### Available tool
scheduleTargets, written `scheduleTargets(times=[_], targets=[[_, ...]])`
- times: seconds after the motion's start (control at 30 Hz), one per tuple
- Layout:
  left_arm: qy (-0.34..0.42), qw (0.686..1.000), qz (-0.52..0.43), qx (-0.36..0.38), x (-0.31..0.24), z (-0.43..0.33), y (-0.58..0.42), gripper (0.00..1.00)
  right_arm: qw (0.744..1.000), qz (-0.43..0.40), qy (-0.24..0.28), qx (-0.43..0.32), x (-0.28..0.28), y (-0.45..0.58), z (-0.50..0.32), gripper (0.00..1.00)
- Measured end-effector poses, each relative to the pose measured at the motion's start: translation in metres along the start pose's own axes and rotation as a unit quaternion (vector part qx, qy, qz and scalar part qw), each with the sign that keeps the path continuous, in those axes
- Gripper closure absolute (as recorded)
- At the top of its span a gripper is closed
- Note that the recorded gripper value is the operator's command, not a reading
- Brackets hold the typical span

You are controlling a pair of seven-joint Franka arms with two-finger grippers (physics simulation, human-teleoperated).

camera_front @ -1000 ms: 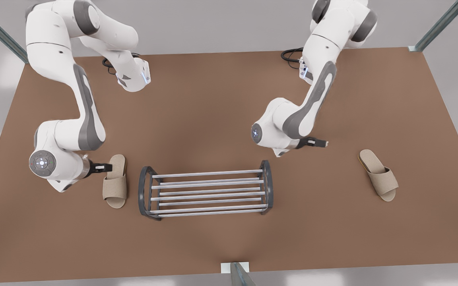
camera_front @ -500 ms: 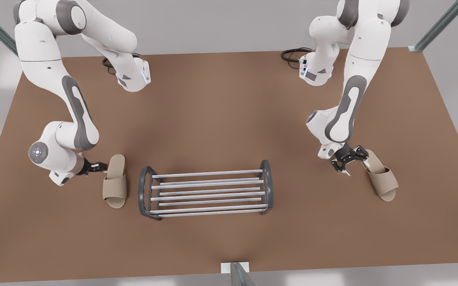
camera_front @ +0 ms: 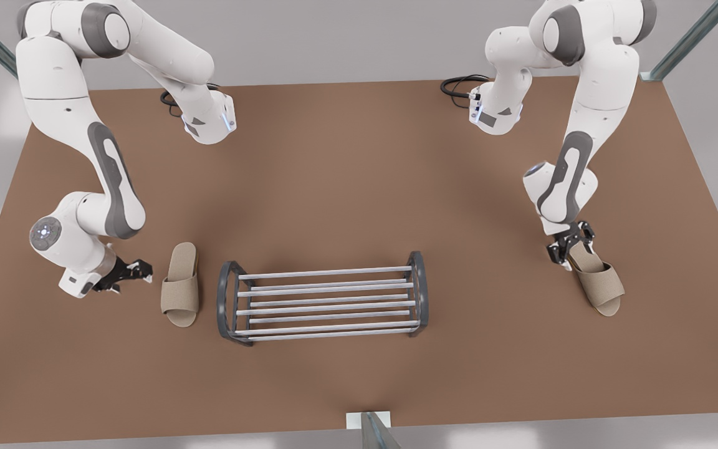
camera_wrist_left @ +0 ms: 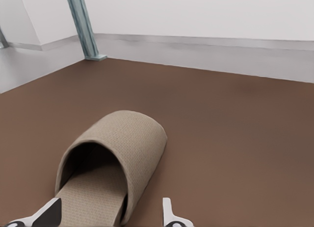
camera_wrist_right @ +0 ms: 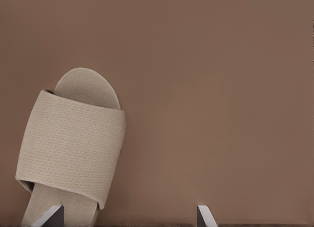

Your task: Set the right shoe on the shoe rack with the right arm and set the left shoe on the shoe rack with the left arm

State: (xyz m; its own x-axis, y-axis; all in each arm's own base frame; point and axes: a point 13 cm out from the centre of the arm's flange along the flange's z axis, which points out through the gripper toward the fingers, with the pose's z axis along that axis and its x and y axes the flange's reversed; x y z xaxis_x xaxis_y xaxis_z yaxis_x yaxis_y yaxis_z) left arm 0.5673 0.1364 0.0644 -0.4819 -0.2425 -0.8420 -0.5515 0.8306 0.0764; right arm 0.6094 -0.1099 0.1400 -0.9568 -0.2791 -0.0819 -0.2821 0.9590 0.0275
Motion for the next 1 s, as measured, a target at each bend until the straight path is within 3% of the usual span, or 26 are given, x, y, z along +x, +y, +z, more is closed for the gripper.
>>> scheduleTargets(times=[0.47, 1.0], targets=[[-0.046, 0.996, 0.054, 0.055, -0.031, 0.037, -0.029, 0.0, 0.999, 0.01, 0.045, -0.009, 0.037, -0.026, 0.033, 0.0], [-0.077, 0.993, 0.07, 0.059, -0.046, 0.072, -0.039, 0.0, 0.999, 0.009, 0.048, -0.017, 0.035, -0.014, 0.053, 0.0]])
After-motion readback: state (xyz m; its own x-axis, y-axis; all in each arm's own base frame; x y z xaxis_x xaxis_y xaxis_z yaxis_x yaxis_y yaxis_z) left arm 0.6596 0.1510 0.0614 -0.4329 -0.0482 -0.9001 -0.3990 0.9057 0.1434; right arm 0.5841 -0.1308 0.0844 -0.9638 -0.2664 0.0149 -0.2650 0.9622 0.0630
